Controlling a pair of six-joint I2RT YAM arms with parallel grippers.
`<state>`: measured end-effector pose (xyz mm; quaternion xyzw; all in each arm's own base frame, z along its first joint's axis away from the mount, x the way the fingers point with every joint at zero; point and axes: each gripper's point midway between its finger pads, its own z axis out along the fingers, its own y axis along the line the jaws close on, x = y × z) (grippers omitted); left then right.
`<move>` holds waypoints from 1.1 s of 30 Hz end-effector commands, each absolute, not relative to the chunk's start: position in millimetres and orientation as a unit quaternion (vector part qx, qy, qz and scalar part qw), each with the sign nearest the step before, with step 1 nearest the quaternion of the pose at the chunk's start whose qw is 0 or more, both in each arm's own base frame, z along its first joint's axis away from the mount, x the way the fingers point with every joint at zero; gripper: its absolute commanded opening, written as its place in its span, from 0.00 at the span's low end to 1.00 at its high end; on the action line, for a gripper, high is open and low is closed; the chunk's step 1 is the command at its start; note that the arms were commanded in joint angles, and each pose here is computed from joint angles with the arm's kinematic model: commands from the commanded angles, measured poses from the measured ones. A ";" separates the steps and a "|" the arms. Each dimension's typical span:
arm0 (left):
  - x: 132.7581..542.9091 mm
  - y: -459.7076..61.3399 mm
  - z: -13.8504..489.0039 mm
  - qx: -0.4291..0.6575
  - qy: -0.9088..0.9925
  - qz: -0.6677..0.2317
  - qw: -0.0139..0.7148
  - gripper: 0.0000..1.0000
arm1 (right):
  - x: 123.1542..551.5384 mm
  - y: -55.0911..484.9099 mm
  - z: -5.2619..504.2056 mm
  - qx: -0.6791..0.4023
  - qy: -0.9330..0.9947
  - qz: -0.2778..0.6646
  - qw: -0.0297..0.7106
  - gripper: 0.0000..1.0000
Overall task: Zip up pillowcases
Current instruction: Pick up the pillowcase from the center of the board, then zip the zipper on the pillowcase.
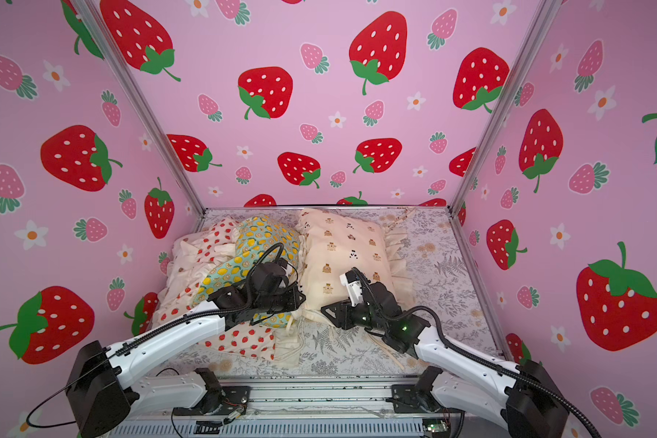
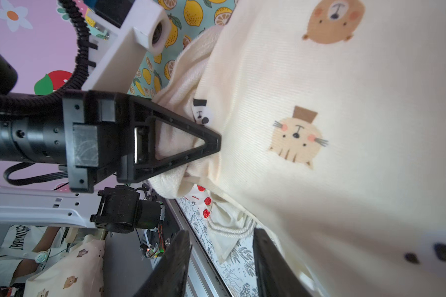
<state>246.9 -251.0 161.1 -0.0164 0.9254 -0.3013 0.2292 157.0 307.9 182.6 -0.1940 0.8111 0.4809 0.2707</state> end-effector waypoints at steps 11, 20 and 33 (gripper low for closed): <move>251.5 -281.3 216.4 -0.128 0.821 -0.512 0.218 0.00 | 148.3 319.1 211.4 -0.111 0.774 0.564 0.267 0.47; 250.9 -284.1 225.6 -0.166 0.786 -0.561 0.201 0.00 | 149.2 319.3 217.9 -0.106 0.744 0.596 0.284 0.38; 248.4 -291.4 238.3 -0.170 0.770 -0.588 0.179 0.00 | 167.2 311.2 216.5 -0.074 0.745 0.594 0.294 0.29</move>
